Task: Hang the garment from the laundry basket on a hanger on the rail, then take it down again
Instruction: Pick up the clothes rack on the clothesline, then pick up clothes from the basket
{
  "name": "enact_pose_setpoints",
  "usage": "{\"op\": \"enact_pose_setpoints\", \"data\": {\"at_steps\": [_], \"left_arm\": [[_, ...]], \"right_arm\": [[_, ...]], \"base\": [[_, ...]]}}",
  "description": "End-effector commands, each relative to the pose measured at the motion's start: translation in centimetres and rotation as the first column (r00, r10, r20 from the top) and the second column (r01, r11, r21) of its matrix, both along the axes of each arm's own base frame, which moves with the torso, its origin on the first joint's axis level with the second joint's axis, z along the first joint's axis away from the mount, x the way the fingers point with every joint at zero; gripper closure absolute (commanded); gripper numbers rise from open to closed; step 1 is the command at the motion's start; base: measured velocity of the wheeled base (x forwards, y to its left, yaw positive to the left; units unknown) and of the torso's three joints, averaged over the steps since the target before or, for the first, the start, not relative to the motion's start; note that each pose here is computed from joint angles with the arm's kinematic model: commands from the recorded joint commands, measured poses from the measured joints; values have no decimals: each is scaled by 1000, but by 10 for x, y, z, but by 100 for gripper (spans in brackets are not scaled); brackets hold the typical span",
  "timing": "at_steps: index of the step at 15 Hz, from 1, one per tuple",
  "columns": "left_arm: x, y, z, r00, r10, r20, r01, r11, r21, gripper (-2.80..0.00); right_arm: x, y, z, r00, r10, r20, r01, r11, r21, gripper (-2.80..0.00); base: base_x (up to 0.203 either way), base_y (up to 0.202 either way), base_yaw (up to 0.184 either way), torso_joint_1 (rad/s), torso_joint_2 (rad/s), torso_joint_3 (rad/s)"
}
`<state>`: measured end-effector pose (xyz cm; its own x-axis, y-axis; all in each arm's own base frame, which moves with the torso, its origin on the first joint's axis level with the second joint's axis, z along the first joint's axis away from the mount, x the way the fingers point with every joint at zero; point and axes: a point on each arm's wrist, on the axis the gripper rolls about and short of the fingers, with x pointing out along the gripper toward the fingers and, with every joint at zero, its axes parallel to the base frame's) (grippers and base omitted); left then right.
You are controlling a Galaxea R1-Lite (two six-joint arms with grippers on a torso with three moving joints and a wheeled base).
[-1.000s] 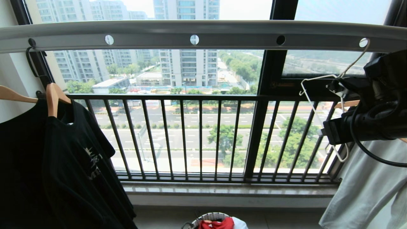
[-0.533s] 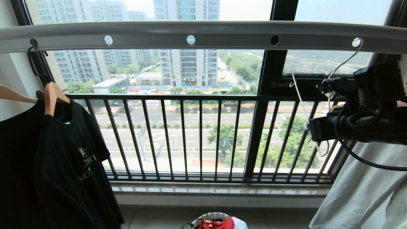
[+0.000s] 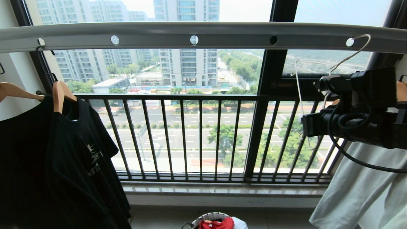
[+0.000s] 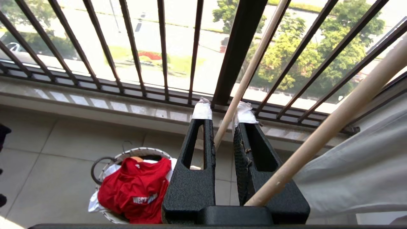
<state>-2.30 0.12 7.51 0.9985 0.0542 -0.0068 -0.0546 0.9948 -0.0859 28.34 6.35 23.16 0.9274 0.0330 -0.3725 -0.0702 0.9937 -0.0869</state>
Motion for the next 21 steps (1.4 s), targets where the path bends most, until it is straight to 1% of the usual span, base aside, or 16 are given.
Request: {"op": "enact_pose_setpoints", "data": {"at_steps": [1, 5, 8, 11, 13, 14, 15, 16, 17, 21], "left_arm": [[0, 0, 0, 1000, 1, 1, -1, 1000, -1, 0], [0, 0, 0, 1000, 1, -1, -1, 1000, -1, 0], [0, 0, 0, 1000, 1, -1, -1, 1000, -1, 0], [0, 0, 0, 1000, 1, 1, -1, 1000, -1, 0], [0, 0, 0, 1000, 1, 1, -1, 1000, -1, 0], [0, 0, 0, 1000, 1, -1, -1, 1000, -1, 0], [0, 0, 0, 1000, 1, 1, -1, 1000, -1, 0], [0, 0, 0, 1000, 1, 1, -1, 1000, -1, 0], [0, 0, 0, 1000, 1, 0, -1, 1000, -1, 0], [0, 0, 0, 1000, 1, 0, -1, 1000, -1, 0]], "right_arm": [[2, 1, -6, 1000, 0, -7, 0, 1000, -1, 0], [-12, 1, -1, 1000, 10, 7, -10, 1000, 2, 0], [-46, -3, 4, 999, 34, 30, -35, 999, 6, 0], [-94, -14, 8, 992, 118, 36, -118, 993, 13, 0], [-124, -21, 7, 985, 174, 2, -174, 985, 23, 0], [-137, -23, 6, 975, 222, -13, -221, 974, 40, 0], [-148, -25, 5, 959, 283, -29, -281, 958, 63, 0], [-158, -26, 1, 938, 339, -69, -334, 939, 77, 0], [-163, -27, -3, 919, 379, -108, -373, 925, 67, 0], [-159, -24, -17, 881, 430, -195, -420, 903, 96, 0]], "base": [[0, 0, 0, 0, 0, 0], [0, 0, 0, 0, 0, 0], [0, 0, 0, 0, 0, 0], [0, 0, 0, 0, 0, 0], [0, 0, 0, 0, 0, 0], [0, 0, 0, 0, 0, 0], [0, 0, 0, 0, 0, 0], [0, 0, 0, 0, 0, 0], [0, 0, 0, 0, 0, 0], [0, 0, 0, 0, 0, 0]]}}
